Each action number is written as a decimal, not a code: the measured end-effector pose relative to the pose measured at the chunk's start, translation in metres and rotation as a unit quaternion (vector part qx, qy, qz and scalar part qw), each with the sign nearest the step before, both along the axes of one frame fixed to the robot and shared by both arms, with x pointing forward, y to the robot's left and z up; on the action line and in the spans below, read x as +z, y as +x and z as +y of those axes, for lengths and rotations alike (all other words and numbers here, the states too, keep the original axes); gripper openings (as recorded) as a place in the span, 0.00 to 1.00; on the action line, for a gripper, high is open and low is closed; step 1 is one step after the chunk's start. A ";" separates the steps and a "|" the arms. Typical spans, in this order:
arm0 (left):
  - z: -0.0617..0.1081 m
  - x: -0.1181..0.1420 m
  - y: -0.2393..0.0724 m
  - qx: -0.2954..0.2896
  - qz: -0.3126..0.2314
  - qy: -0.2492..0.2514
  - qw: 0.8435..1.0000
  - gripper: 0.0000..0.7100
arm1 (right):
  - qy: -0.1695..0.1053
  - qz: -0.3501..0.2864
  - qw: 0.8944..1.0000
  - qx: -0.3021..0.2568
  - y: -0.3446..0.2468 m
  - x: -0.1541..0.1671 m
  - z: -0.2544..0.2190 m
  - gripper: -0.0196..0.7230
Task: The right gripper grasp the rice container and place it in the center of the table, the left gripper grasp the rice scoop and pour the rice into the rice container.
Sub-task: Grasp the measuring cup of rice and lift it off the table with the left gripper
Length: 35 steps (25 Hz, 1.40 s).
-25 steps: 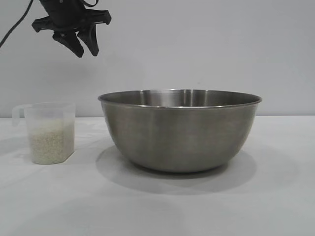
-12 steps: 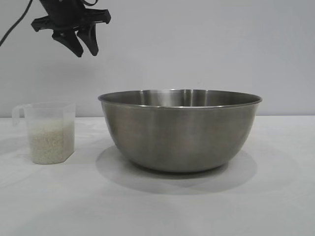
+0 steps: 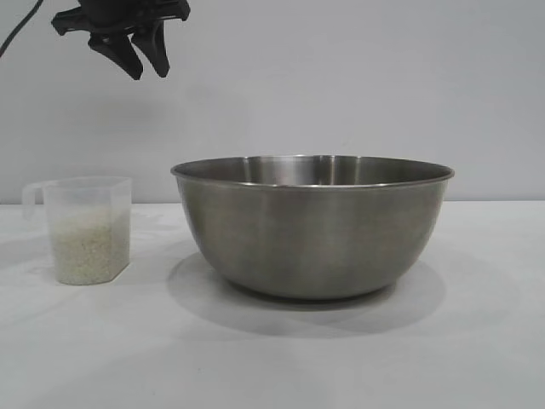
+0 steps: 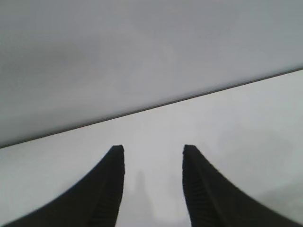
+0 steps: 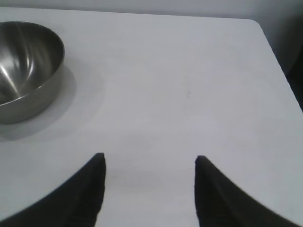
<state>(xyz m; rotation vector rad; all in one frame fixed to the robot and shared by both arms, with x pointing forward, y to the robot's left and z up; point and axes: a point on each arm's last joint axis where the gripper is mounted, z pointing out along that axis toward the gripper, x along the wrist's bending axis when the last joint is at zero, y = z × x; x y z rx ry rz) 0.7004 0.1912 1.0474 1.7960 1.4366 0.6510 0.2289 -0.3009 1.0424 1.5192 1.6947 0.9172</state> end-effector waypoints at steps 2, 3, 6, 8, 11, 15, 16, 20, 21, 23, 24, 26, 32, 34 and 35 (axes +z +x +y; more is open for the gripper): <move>0.002 0.012 -0.007 0.001 -0.020 -0.003 1.000 0.36 | 0.000 0.000 1.000 0.000 0.000 0.000 0.000 0.56; 0.003 0.014 -0.012 -0.002 -0.032 0.002 0.999 0.36 | 0.000 0.000 1.000 0.000 0.000 0.000 0.000 0.56; 0.008 0.029 -0.041 -0.021 -0.102 0.030 0.994 0.36 | 0.000 0.000 1.000 0.000 0.000 0.000 0.000 0.56; 0.012 0.034 -0.065 -0.025 -0.155 0.042 0.987 0.36 | 0.000 0.000 1.000 0.000 0.000 0.000 0.000 0.56; 0.024 0.032 -0.106 -0.010 -0.218 0.040 0.975 0.36 | 0.000 0.000 1.000 0.000 0.000 0.000 0.000 0.56; 0.039 0.007 -0.158 -0.002 -0.271 0.049 0.961 0.36 | 0.000 0.000 1.000 0.000 0.000 0.000 0.000 0.56; 0.041 -0.002 -0.170 -0.010 -0.280 0.059 0.958 0.36 | 0.000 -0.001 1.000 0.000 0.000 0.000 0.000 0.56; 0.047 -0.045 -0.207 -0.042 -0.292 0.092 0.951 0.36 | 0.000 -0.001 1.000 0.000 0.000 0.000 0.000 0.56; 0.049 -0.056 -0.216 -0.044 -0.286 0.094 0.953 0.36 | 0.000 -0.001 1.000 0.000 0.000 0.000 0.000 0.56; 0.053 -0.070 -0.231 -0.042 -0.282 0.091 0.954 0.36 | 0.000 -0.001 1.000 0.000 0.000 0.000 0.000 0.56; 0.055 -0.077 -0.238 -0.043 -0.276 0.093 0.956 0.36 | 0.000 -0.001 1.000 0.000 0.000 0.000 0.000 0.56; 0.057 -0.084 -0.246 -0.041 -0.273 0.090 0.957 0.36 | 0.000 -0.001 1.000 0.000 0.000 0.000 0.000 0.56; 0.059 -0.106 -0.252 -0.031 -0.226 0.065 0.971 0.36 | 0.000 -0.001 1.000 0.000 0.000 0.000 0.000 0.56; 0.059 -0.115 -0.254 -0.027 -0.209 0.057 0.976 0.36 | 0.000 -0.001 1.000 0.000 0.000 0.000 0.000 0.56; 0.059 -0.121 -0.255 -0.026 -0.200 0.053 0.978 0.36 | 0.001 -0.001 1.000 0.001 0.000 0.000 0.000 0.56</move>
